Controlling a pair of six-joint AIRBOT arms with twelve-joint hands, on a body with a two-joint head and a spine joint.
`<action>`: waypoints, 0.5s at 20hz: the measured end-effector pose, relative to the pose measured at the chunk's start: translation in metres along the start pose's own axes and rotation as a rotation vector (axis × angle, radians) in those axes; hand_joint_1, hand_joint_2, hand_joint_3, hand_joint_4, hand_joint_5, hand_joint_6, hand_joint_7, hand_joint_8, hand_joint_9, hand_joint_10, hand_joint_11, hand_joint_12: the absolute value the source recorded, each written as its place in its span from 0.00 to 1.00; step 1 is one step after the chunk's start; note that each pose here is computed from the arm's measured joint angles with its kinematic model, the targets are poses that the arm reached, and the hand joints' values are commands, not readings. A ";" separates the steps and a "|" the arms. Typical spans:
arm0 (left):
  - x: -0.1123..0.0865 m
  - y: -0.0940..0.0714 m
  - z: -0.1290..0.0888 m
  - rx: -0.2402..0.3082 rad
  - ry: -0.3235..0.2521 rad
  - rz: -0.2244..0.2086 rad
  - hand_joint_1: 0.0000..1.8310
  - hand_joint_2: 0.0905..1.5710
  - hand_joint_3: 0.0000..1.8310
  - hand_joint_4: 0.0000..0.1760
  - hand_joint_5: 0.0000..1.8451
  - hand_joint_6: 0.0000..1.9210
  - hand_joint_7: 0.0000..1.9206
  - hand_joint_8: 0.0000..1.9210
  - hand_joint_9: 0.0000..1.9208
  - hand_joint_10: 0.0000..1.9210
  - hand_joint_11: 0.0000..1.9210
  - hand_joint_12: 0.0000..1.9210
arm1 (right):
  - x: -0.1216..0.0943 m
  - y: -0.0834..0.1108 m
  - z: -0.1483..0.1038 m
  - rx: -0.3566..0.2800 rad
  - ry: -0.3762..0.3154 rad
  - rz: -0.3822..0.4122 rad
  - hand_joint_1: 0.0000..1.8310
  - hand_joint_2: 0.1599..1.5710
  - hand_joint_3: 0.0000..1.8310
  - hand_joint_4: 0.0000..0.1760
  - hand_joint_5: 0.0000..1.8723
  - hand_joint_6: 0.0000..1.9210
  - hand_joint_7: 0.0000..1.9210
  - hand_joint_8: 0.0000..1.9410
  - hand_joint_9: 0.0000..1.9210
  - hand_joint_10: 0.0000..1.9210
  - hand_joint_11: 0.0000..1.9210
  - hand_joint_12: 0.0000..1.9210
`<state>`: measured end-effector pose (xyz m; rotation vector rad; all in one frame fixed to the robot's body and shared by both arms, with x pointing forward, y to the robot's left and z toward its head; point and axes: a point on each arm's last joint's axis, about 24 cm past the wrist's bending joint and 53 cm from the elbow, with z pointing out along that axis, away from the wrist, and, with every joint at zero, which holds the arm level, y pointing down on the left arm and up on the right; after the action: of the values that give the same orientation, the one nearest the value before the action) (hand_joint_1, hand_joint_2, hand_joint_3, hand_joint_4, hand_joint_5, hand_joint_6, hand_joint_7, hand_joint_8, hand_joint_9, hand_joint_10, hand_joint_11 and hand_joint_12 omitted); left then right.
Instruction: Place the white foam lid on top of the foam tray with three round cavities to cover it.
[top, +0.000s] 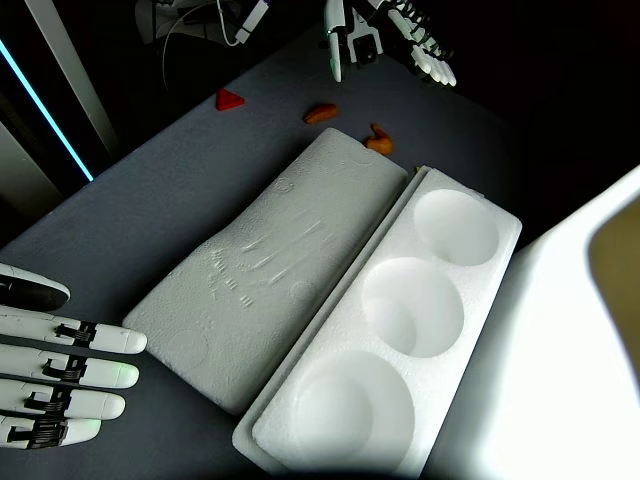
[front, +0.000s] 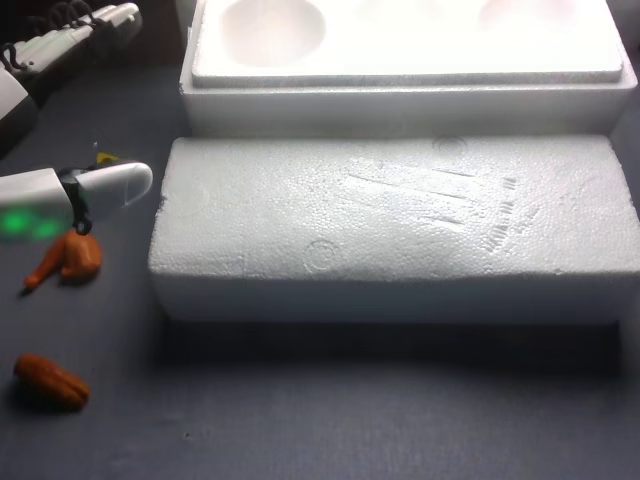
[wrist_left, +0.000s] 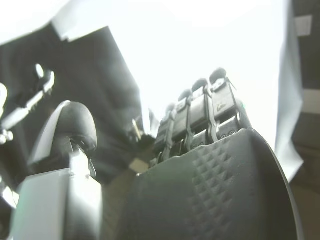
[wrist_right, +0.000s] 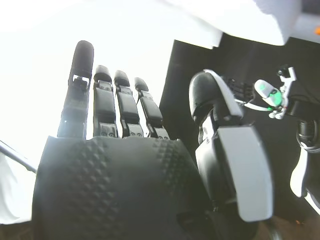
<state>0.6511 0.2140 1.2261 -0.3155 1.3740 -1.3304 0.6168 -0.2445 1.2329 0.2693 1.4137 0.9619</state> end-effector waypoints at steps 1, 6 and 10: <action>0.002 0.002 0.000 -0.007 0.004 -0.002 0.28 0.69 0.00 0.08 0.00 0.00 0.00 0.00 0.00 0.00 0.00 0.02 | 0.001 -0.001 -0.001 0.007 -0.001 0.007 0.23 0.76 0.01 0.00 0.00 0.00 0.00 0.00 0.00 0.00 0.00 0.45; 0.012 0.020 -0.014 -0.081 0.028 -0.017 0.22 0.62 0.00 0.00 0.00 0.00 0.00 0.00 0.00 0.00 0.00 0.00 | 0.010 -0.014 -0.005 0.057 0.003 0.028 0.21 0.70 0.00 0.00 0.00 0.00 0.00 0.00 0.03 0.01 0.00 0.75; 0.022 0.041 -0.032 -0.161 0.038 -0.045 0.23 0.61 0.00 0.00 0.00 0.00 0.00 0.00 0.00 0.00 0.00 0.00 | 0.021 -0.023 -0.007 0.088 0.016 0.051 0.24 0.70 0.00 0.00 0.00 0.00 0.00 0.00 0.00 0.00 0.00 0.75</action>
<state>0.6380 0.2256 1.1730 -0.4338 1.5174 -1.2703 0.6165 -0.2465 1.2012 0.3651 1.4719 0.9459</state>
